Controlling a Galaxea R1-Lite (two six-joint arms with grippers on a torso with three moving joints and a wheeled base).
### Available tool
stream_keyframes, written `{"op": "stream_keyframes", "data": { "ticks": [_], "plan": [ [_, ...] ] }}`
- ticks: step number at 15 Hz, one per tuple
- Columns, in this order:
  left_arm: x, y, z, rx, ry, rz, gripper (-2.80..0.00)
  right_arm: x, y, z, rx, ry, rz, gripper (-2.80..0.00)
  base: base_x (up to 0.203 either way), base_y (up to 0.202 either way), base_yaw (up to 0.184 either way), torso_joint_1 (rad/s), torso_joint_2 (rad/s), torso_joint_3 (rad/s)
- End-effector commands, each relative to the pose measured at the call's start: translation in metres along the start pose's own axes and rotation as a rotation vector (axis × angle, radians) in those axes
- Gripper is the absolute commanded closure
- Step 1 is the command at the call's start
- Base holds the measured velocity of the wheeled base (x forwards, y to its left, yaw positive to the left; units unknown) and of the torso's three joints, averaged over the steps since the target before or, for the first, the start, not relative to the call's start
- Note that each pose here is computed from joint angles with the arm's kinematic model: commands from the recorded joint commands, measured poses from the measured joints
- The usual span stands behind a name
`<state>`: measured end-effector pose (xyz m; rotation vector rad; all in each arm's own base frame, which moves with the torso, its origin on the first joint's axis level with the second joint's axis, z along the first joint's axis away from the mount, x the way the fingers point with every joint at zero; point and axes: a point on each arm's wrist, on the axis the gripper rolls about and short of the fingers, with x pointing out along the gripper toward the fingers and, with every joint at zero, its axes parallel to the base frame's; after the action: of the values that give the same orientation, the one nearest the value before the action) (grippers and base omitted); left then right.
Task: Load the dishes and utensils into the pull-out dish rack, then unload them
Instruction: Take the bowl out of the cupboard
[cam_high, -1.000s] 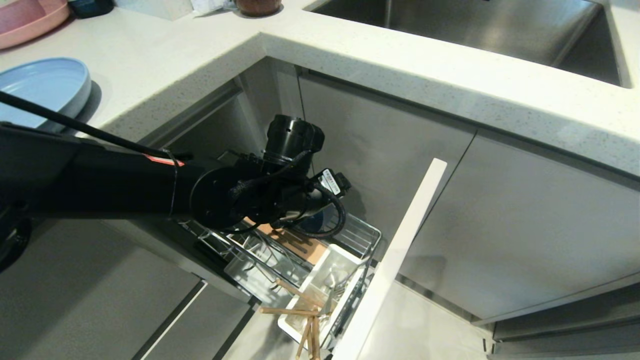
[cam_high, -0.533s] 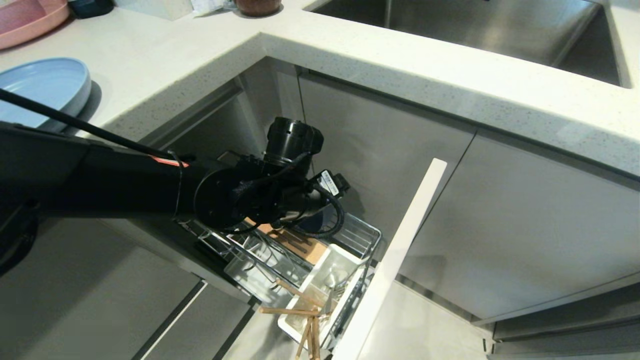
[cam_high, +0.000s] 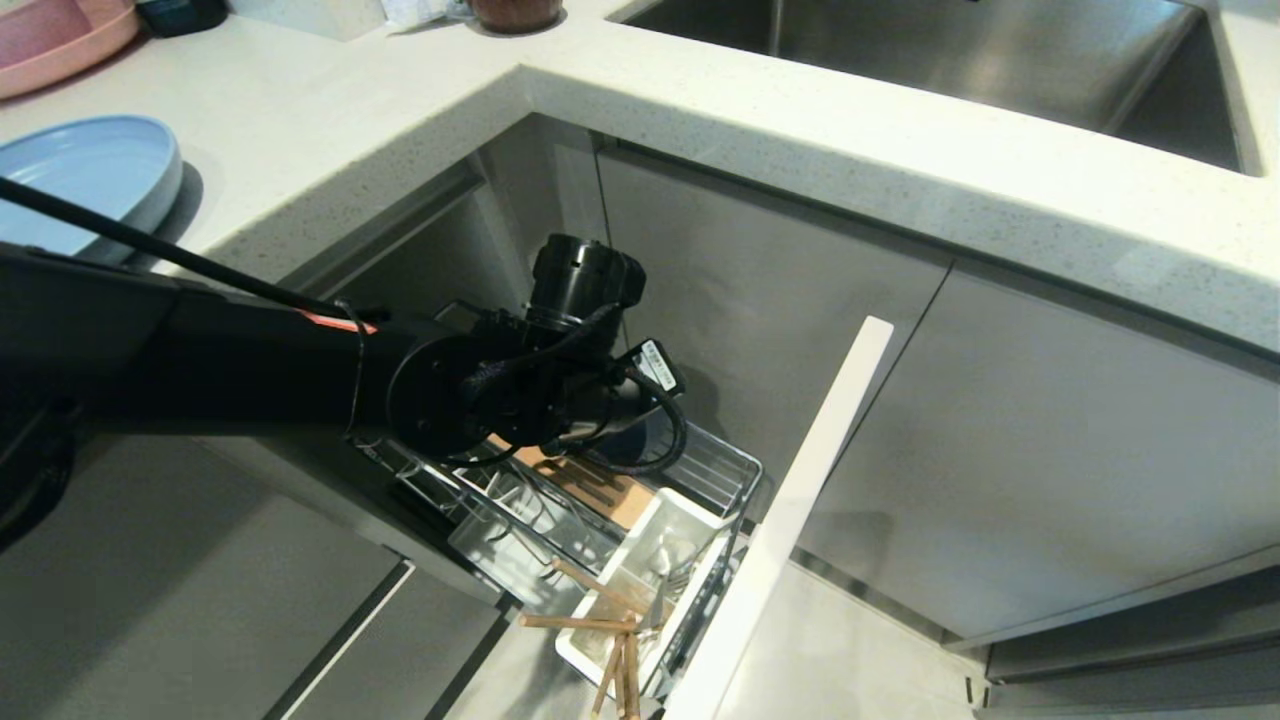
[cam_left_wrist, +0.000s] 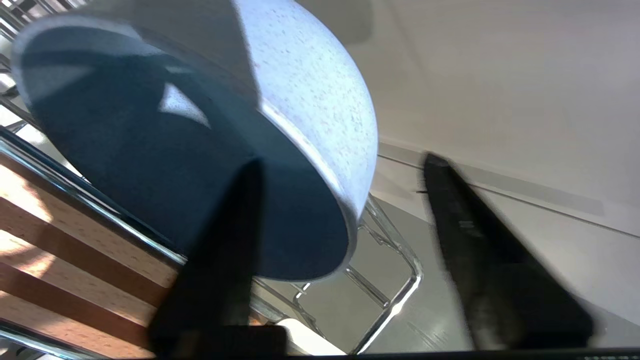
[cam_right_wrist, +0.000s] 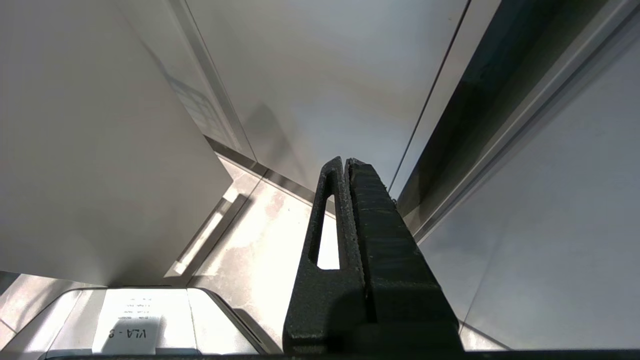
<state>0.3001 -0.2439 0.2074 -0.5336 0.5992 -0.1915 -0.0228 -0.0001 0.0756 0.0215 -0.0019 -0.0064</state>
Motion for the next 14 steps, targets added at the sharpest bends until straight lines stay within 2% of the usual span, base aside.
{"op": "stream_keyframes", "data": {
  "ticks": [1,9,14],
  "plan": [
    [-0.002,0.0,0.001,-0.006,-0.005,-0.002,0.0,0.0,0.0,0.0,0.0,-0.001,0.0,0.0,0.0,0.0,0.0,0.0,0.0,0.0],
    [-0.011,-0.002,0.005,-0.013,-0.017,-0.018,0.0,0.0,0.0,0.0,0.0,-0.001,0.0,0.0,0.0,0.0,0.0,0.0,0.0,0.0],
    [-0.039,-0.007,0.021,-0.035,-0.063,-0.069,0.0,0.0,0.0,0.0,0.0,-0.003,0.0,0.0,0.0,0.0,0.0,0.0,0.0,0.0]
  ]
}}
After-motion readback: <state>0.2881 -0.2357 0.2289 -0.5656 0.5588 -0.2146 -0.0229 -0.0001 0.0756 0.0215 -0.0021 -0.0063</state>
